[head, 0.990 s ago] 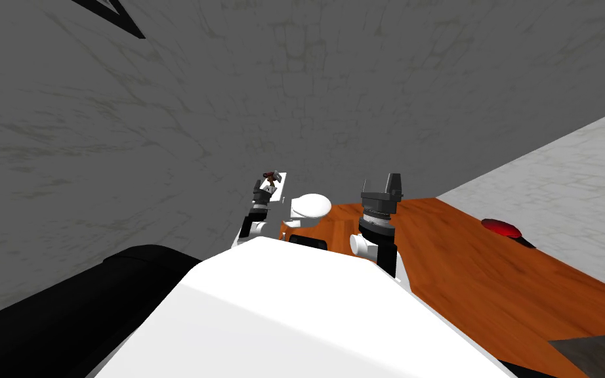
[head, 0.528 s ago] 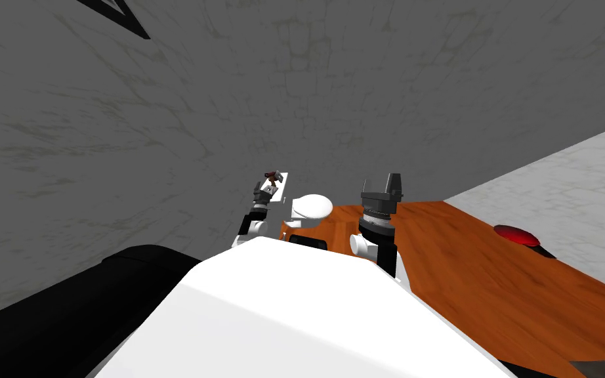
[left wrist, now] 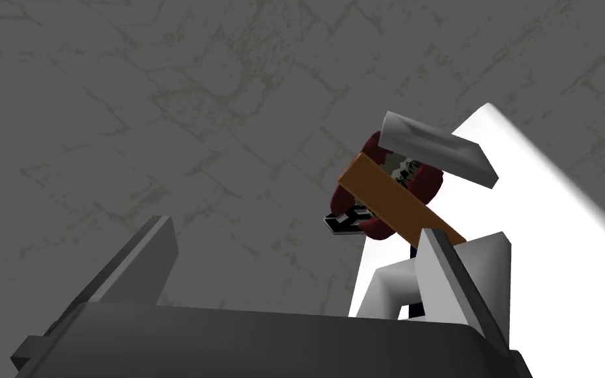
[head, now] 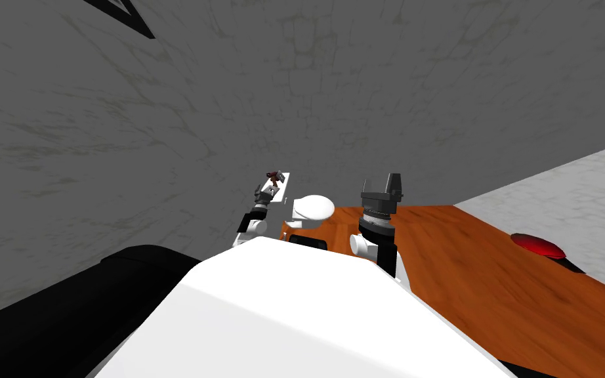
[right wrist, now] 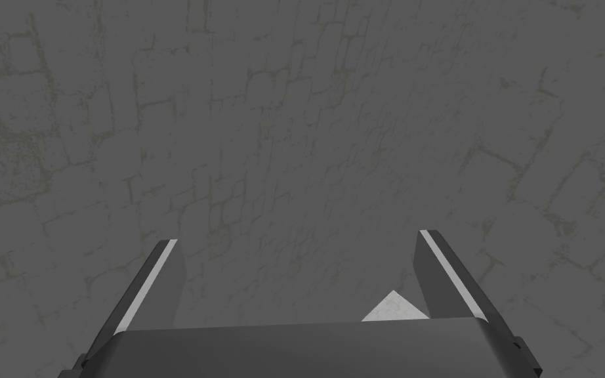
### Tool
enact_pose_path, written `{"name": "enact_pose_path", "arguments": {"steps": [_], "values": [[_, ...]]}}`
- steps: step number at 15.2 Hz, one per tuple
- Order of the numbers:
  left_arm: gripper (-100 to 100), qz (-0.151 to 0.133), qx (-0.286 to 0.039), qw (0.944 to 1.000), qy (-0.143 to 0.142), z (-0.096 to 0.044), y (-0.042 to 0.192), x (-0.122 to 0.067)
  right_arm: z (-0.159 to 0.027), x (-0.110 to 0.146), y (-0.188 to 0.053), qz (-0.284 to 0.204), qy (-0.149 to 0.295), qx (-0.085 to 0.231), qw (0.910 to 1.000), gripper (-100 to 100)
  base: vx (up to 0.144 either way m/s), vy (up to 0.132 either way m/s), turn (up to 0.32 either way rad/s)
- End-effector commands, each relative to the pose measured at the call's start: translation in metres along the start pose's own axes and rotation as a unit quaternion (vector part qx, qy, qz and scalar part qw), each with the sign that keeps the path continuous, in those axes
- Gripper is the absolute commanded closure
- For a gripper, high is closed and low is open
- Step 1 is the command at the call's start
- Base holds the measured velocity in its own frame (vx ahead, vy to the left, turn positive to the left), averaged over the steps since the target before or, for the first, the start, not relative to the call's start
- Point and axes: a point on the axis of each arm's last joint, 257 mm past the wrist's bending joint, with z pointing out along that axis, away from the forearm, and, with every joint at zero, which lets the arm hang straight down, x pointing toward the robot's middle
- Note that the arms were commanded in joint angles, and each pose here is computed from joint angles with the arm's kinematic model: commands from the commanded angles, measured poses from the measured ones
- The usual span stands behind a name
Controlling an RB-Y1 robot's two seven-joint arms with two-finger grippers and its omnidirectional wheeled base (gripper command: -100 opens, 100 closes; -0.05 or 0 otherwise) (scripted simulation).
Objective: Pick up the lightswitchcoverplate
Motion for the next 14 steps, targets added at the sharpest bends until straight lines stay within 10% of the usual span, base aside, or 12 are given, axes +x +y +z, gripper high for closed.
{"name": "enact_pose_path", "arguments": {"steps": [1, 9, 14], "values": [[-100, -0.039, -0.018, 0.9990, -0.012, 0.002, 0.009, -0.010, 0.000, 0.000, 0.000, 0.000, 0.000, 0.000, 1.0000, 0, 0.023, -0.003, 0.066], [-100, -0.140, -0.047, 0.9884, -0.035, 0.004, 0.026, -0.026, 0.000, 0.000, 0.000, 0.000, 0.000, 0.000, 1.0000, 0, 0.025, -0.001, 0.065], [-100, -0.223, -0.074, 0.9705, -0.054, 0.005, 0.042, -0.038, 0.000, 0.000, 0.000, 0.000, 0.000, 0.000, 1.0000, 0, 0.028, 0.000, 0.073]]}}
